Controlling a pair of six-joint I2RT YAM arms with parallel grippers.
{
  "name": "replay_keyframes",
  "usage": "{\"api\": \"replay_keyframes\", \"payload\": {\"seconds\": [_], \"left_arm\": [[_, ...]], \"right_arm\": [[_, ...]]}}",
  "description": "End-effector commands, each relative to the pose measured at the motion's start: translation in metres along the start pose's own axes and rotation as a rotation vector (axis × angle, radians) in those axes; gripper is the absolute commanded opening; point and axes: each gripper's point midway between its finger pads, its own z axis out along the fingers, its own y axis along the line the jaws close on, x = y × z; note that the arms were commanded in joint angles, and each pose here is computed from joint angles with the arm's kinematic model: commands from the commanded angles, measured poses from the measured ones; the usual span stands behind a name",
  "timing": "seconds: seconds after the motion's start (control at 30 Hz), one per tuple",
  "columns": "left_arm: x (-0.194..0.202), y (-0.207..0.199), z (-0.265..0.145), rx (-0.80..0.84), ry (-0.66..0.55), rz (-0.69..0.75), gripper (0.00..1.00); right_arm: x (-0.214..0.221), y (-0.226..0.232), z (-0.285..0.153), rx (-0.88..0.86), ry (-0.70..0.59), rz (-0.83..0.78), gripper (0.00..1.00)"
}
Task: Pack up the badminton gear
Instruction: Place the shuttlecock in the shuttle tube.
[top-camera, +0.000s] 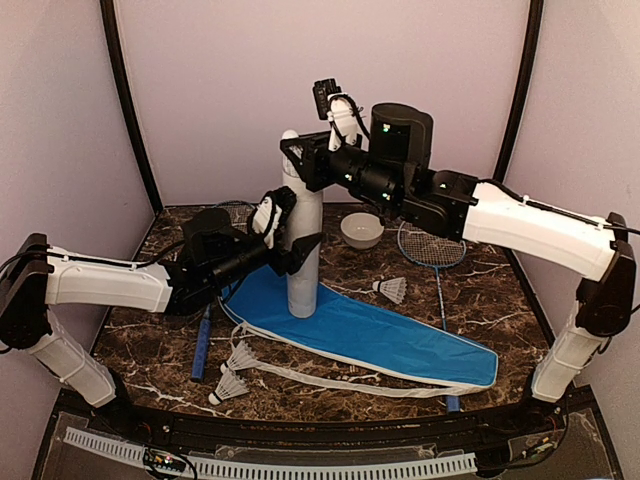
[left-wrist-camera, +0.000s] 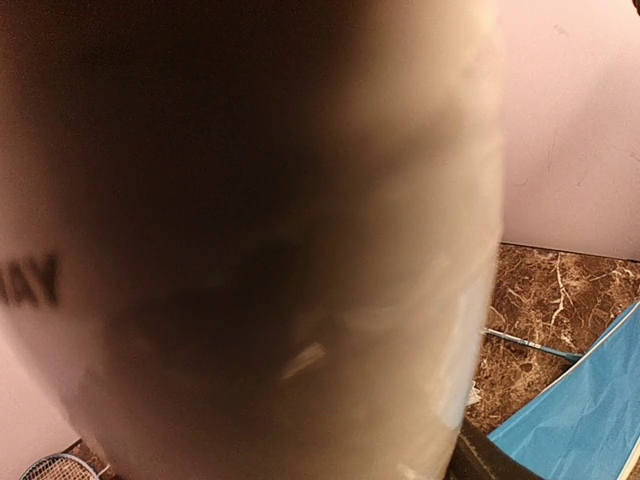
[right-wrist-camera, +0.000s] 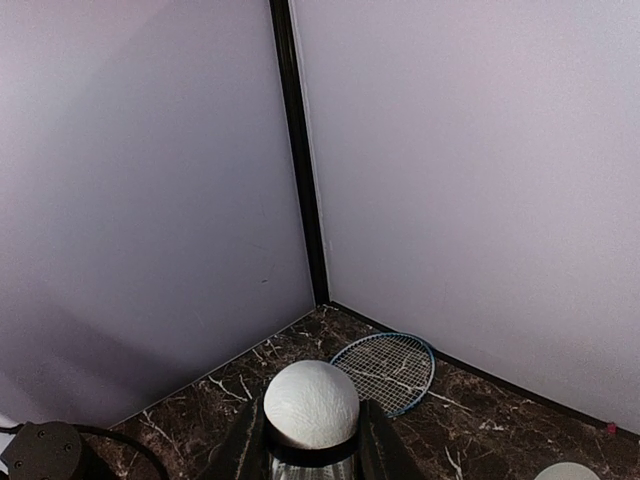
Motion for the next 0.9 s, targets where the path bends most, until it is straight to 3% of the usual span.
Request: {"api": "replay_keyframes", "payload": {"seconds": [0.0, 0.6, 0.87], "left_arm": [[-0.002, -0.007, 0.002, 0.033, 0.006, 0.023, 0.72], [-0.004, -0.003, 0.001, 0.011, -0.002, -0.011, 0.72], [0.0, -0.009, 0.001, 0.045, 0.009, 0.002, 0.72]], "right_arm": [[0.01, 0.006, 0.006, -0.012, 0.01, -0.014, 0.16], [0.014, 0.003, -0.029, -0.035, -0.035, 0.039, 0.22], [0.0, 0.007, -0.037, -0.059, -0.044, 0.063, 0.58]]}}
